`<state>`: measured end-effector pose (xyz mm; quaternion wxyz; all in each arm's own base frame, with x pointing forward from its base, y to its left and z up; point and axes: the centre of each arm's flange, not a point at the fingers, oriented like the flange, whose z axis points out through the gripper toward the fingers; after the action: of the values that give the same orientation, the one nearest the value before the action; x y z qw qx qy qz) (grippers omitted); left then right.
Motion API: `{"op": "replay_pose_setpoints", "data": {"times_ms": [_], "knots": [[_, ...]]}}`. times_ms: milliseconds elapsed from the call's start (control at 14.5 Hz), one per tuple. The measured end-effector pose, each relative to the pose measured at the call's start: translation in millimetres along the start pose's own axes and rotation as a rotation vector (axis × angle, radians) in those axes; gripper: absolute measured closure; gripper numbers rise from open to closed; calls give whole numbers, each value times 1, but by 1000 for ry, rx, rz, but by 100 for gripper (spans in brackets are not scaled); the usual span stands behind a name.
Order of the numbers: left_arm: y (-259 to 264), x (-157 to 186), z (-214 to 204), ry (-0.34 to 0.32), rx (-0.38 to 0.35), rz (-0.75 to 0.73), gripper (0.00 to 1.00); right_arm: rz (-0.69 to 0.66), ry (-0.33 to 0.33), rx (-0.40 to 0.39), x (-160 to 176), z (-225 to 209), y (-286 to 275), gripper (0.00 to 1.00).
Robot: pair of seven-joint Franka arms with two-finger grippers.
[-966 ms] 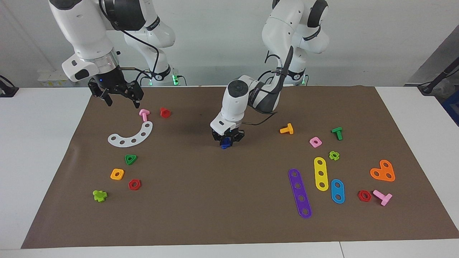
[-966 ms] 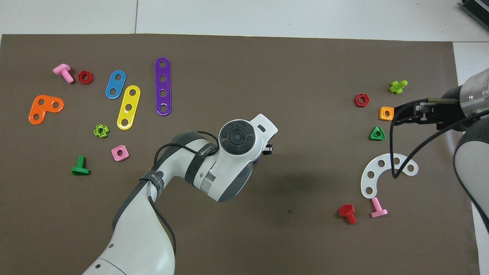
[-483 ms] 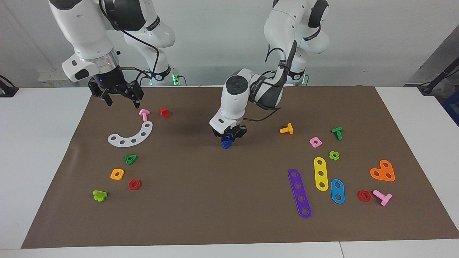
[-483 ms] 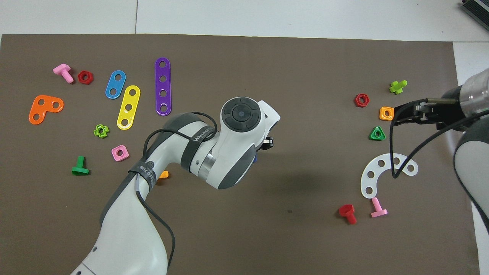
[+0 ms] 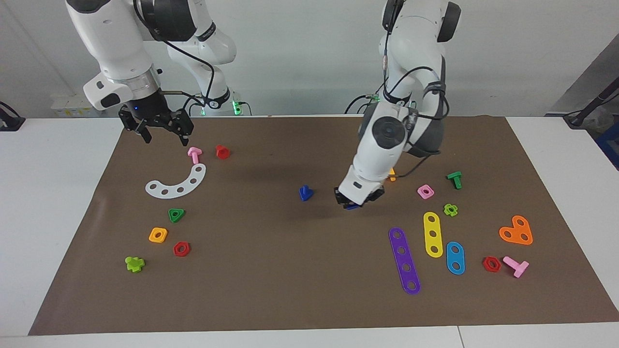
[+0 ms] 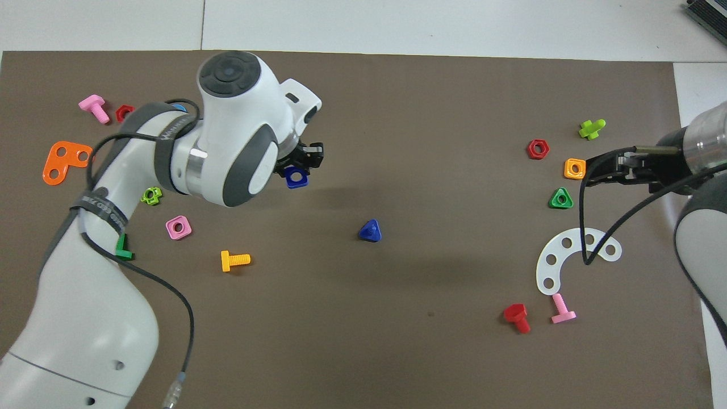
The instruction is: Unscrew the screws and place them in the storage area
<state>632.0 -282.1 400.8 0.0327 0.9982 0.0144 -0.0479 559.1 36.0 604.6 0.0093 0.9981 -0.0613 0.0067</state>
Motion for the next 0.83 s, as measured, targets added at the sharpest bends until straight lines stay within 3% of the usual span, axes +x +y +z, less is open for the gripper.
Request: {"op": "replay_pose_setpoints", "data": {"times_ms": [207, 414, 828], "knots": [[-89, 28, 2, -46, 1, 34, 53, 0, 0, 0, 0, 0, 0, 0], [-149, 27, 30, -104, -2, 96, 53, 0, -1, 0, 0, 0, 0, 0], [-154, -8, 85, -81, -3, 113, 53, -11, -11, -2, -2, 2, -6, 0]]}}
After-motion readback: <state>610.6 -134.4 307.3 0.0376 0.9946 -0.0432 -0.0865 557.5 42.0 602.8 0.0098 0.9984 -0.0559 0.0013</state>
